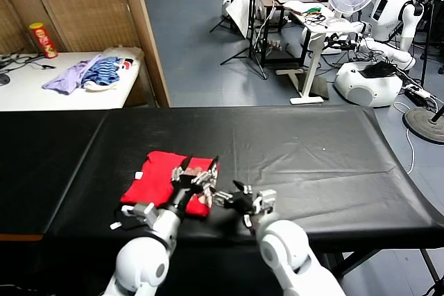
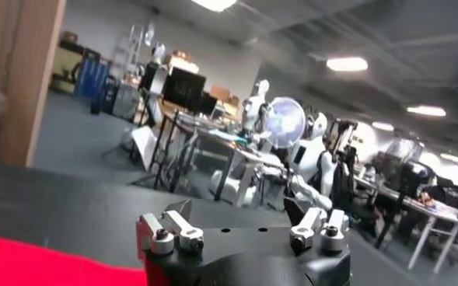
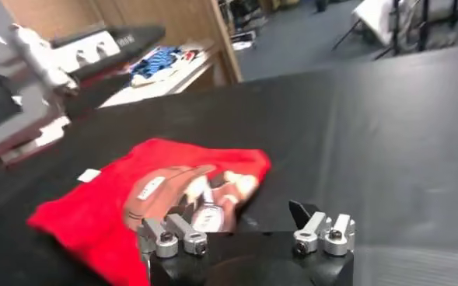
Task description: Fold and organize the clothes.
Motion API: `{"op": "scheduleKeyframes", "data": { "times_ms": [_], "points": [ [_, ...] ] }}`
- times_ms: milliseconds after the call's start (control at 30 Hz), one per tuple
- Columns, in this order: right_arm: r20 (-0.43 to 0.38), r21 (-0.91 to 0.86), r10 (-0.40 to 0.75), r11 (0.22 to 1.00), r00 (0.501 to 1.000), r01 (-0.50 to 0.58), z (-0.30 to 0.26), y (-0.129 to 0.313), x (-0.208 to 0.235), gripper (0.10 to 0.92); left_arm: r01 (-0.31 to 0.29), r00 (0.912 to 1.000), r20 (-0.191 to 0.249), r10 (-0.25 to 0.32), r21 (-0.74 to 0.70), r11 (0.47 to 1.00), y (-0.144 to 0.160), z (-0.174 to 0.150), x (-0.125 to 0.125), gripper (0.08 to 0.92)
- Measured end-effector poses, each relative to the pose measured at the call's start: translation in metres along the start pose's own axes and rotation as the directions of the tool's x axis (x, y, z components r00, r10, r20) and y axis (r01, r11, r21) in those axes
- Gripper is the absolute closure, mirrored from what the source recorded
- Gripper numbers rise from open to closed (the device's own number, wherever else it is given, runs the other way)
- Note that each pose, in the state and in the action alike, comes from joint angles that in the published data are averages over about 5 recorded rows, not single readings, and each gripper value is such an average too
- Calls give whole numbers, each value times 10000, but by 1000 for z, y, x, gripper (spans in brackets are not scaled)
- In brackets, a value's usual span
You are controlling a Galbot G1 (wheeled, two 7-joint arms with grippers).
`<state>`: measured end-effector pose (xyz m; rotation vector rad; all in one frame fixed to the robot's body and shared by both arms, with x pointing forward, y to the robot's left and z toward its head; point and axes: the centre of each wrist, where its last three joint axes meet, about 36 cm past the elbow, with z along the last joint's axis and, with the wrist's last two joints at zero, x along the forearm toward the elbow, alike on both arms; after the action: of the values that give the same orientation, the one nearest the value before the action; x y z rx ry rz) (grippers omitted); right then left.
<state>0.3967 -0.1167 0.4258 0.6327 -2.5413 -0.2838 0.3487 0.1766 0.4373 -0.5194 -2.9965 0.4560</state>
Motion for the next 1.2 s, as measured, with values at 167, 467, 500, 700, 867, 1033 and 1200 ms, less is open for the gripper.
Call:
{"op": "scheduleKeyframes", "data": {
  "times_ms": [167,467,500,700,867,1033,1200],
  "points": [
    [-257,-110,30,9999,9997,-33,14,-1,-16,440,268,9996,64,-267,-146,9995,4,-3,9,201],
    [617,1219,384,9915,9974,-457,22,-20,-33,878,684,9975,191,-678,-327,9971,10,-3,18,201],
    [770,1465,454,9876,9960,-564,23,-24,-34,896,724,9972,190,-717,-381,9966,11,-2,19,201],
    [1520,2272,521,9700,9870,-862,29,-41,-23,864,962,9953,163,-951,-947,9908,18,7,24,201],
    [2484,2640,782,9535,9655,-1451,31,-44,2,615,1279,9918,135,-1272,-1273,9836,27,16,31,201],
    [3498,2781,1187,9341,9293,-2240,37,-42,36,353,1817,9827,-77,-1851,-1544,9711,38,19,42,201],
    [4157,2592,1757,9176,8923,-3015,56,-37,72,231,2228,9721,-306,-2325,-1884,9565,44,16,60,201]
  ]
}}
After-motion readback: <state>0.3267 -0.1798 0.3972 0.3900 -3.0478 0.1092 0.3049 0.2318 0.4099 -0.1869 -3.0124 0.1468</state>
